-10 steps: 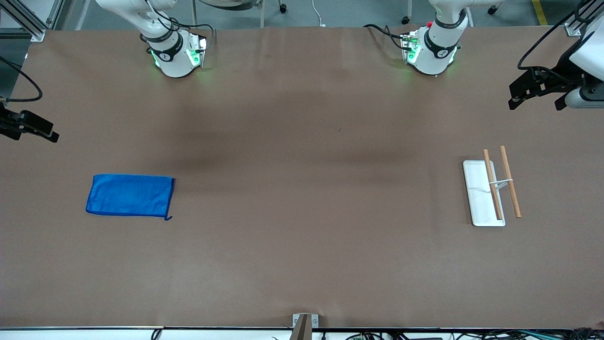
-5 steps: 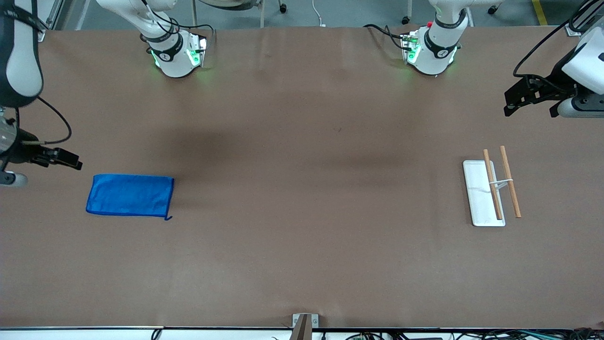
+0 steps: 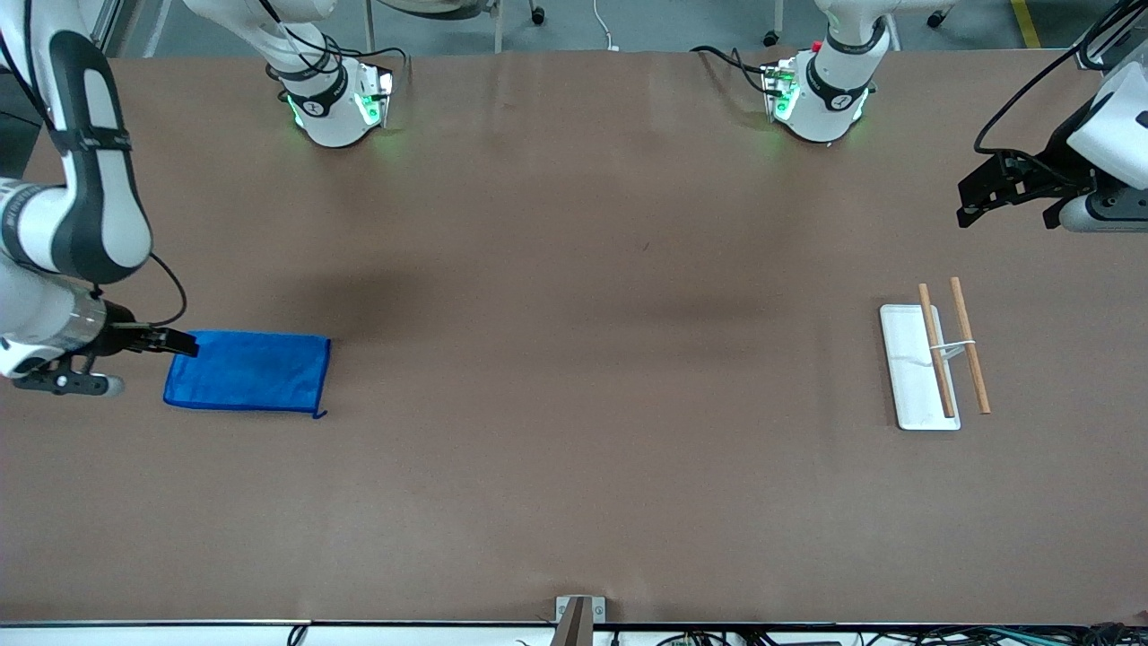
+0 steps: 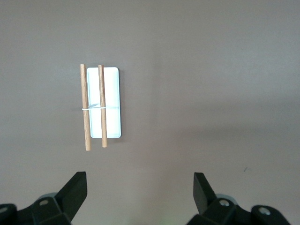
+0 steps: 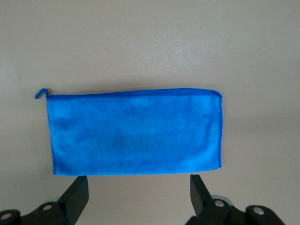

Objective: Right arm passes towel to left arm to hang
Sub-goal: 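Reach the right gripper down to the blue towel's edge, then grasp and lift the blue towel with the right gripper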

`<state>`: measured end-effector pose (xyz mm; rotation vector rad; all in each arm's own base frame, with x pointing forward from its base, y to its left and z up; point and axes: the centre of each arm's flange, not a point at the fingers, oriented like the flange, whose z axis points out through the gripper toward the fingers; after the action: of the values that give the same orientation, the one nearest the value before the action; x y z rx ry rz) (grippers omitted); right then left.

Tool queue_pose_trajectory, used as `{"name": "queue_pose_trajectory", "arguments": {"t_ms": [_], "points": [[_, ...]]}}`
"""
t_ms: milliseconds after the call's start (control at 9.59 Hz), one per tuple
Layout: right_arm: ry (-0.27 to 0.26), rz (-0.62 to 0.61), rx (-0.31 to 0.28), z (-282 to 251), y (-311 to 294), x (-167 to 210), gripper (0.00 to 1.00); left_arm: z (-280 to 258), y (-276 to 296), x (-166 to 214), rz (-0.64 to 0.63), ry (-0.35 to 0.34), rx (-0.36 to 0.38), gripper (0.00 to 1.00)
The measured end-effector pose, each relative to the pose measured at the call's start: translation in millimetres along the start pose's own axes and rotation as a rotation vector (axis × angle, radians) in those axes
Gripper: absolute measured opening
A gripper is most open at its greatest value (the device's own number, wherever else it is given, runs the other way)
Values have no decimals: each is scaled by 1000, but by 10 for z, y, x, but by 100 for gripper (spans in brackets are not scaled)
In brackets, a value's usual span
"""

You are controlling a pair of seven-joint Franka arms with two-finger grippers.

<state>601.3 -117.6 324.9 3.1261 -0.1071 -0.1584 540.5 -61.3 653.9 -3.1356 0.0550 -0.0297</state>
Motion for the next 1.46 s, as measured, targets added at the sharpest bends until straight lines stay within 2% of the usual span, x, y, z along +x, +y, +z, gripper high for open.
{"name": "queue_pose_trajectory", "arguments": {"t_ms": [209,521,730,834,939,1147,1460], "points": [[-4,-13,23,406,25,44,96,-1,-4,1,0,1,0,100],[27,-14,16,1006,28,54,96,-1,-2,2,2,1,0,100],[10,-18,13,1261,-2,46,93,0,-1,3,3,0,0,100],[11,-14,15,1335,-3,50,91,2,6,3,5,0,0,100],[10,3,27,1401,-6,48,84,4,18,4,7,0,0,100],[-1,33,56,1536,-28,36,83,31,31,18,10,-5,-1,100],[12,36,54,1572,-29,54,71,68,29,39,10,-12,-1,100]]}}
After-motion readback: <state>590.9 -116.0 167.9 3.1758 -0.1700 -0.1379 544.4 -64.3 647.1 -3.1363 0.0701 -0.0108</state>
